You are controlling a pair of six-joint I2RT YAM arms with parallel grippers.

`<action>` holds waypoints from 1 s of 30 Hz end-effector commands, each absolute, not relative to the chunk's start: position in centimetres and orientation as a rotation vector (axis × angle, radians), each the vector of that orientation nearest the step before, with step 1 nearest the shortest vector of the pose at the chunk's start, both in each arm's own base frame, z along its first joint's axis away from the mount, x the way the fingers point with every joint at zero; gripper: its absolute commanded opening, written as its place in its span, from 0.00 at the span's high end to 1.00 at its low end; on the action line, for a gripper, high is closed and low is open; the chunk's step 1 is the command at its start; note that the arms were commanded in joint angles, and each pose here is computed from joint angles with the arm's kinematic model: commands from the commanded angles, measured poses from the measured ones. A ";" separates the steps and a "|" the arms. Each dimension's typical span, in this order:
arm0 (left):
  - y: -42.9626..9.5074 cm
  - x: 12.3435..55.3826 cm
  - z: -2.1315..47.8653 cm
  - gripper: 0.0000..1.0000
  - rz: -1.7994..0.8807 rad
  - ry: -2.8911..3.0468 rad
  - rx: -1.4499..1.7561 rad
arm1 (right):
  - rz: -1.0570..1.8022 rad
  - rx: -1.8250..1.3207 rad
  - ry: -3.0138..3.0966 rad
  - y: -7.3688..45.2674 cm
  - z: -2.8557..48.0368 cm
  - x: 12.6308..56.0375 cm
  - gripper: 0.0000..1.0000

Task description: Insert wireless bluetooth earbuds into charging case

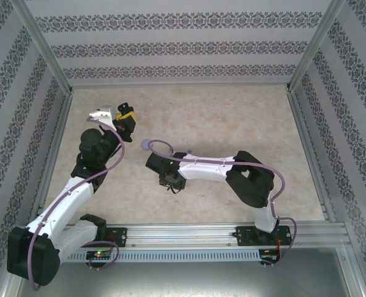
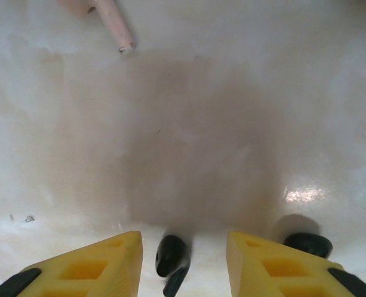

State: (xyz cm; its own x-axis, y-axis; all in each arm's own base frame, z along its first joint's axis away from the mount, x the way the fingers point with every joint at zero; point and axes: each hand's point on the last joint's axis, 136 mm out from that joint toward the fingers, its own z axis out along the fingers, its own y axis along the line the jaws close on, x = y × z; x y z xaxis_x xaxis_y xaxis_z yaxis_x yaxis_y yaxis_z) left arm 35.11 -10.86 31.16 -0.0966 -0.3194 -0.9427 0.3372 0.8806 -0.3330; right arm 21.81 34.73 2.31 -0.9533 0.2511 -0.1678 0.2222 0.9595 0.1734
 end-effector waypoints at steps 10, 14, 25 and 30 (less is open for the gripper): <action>-10.8 34.3 33.1 1.00 -0.568 1.484 0.014 | 0.131 0.364 2.932 35.2 1.4 21.6 0.63; -10.8 34.2 32.9 1.00 -0.565 1.485 0.015 | 0.122 0.363 2.934 35.3 1.0 21.7 0.67; -10.9 34.4 32.5 1.00 -0.570 1.490 0.016 | 0.122 0.344 2.935 35.2 0.9 21.6 0.79; -11.0 34.5 32.5 1.00 -0.578 1.492 0.017 | 0.146 0.285 2.921 35.5 1.4 21.8 0.84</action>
State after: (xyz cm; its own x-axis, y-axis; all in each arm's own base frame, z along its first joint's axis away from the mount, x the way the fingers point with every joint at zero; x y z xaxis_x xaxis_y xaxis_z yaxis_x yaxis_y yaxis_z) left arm 34.78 -10.77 30.99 -0.0785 -0.3241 -0.9428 0.3435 0.8790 -0.3307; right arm 21.64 35.10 1.41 -0.9577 0.2387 -0.1606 0.2214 0.9680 0.1181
